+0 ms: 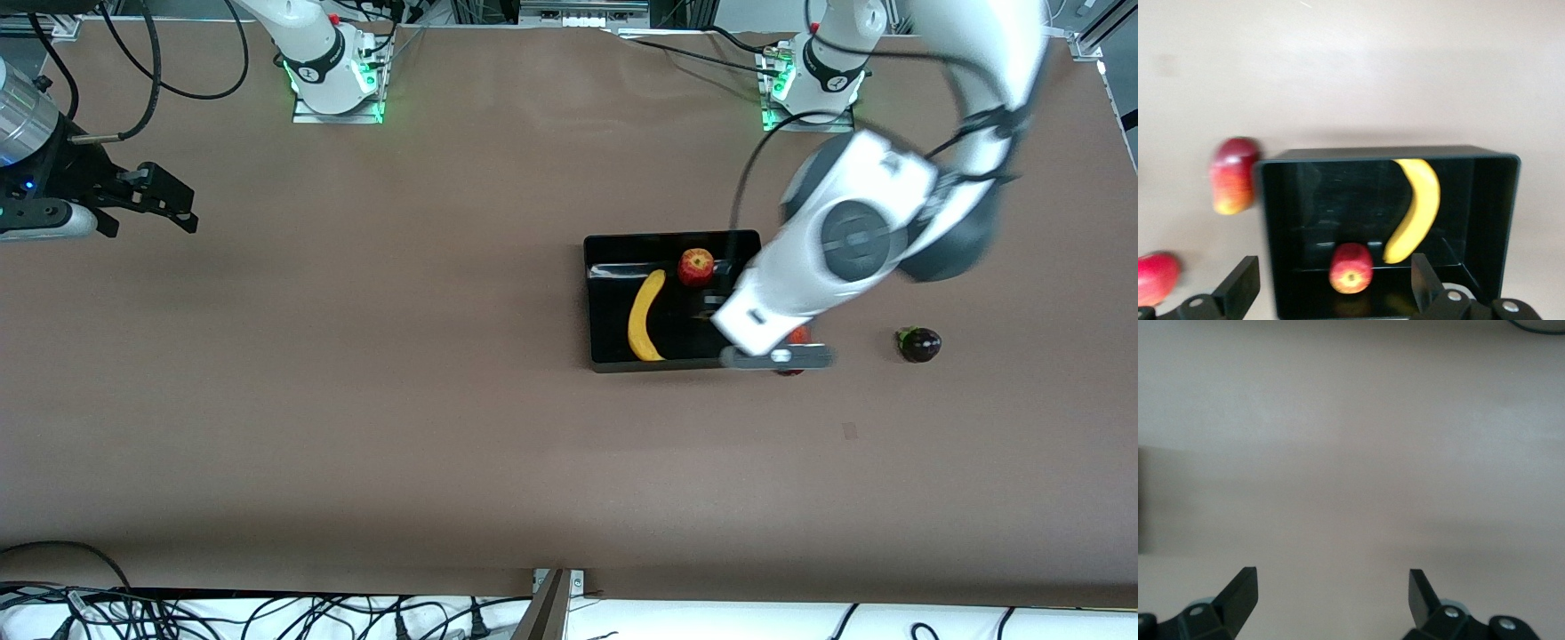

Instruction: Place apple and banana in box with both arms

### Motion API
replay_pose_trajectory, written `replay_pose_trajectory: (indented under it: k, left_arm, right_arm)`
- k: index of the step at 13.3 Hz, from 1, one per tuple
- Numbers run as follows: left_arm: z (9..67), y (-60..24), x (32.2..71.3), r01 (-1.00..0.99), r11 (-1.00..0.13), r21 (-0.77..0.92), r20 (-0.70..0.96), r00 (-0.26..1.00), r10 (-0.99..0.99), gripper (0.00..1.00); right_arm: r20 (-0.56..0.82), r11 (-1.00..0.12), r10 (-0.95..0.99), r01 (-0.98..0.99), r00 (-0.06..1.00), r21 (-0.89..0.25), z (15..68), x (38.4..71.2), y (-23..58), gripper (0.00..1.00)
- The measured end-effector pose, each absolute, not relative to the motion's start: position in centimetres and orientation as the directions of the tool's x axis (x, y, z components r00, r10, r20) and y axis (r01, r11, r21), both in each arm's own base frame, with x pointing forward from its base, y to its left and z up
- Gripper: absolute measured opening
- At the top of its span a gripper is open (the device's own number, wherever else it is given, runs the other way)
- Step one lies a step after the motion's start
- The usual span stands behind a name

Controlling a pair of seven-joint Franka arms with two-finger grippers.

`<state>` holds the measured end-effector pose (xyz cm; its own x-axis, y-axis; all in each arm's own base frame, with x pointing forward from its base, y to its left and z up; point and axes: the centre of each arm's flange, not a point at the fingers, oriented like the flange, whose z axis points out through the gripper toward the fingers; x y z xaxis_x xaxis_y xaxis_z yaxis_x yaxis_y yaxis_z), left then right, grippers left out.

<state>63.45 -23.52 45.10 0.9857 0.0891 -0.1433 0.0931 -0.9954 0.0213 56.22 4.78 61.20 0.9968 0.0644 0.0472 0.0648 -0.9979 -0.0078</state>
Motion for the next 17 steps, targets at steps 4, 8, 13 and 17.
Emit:
replay_pose_trajectory:
  k: [4, 8, 13, 17]
  left_arm:
    - [50.6, -15.8, 64.1, -0.014, -1.000, 0.000, -0.135, 0.991, -0.013, 1.00]
    - [56.2, -9.2, 61.7, -0.166, -0.986, -0.032, -0.092, 0.982, -0.162, 1.00]
    - [58.2, -5.8, 56.4, -0.111, -0.994, -0.007, -0.089, 0.990, -0.110, 1.00]
    - [58.2, -5.2, 54.4, -0.055, -0.998, -0.008, -0.076, 0.996, -0.055, 1.00]
  right_arm:
    - [0.047, -0.998, 0.064, 0.065, 0.997, -0.008, 61.2, 56.2, 4.8, 1.00]
    - [0.048, -0.998, 0.064, 0.065, 0.997, -0.008, 61.2, 56.2, 4.8, 1.00]
    - [0.048, -0.998, 0.064, 0.065, 0.997, -0.008, 61.2, 56.2, 4.8, 1.00]
    - [0.048, -0.998, 0.064, 0.065, 0.997, -0.008, 61.2, 56.2, 4.8, 1.00]
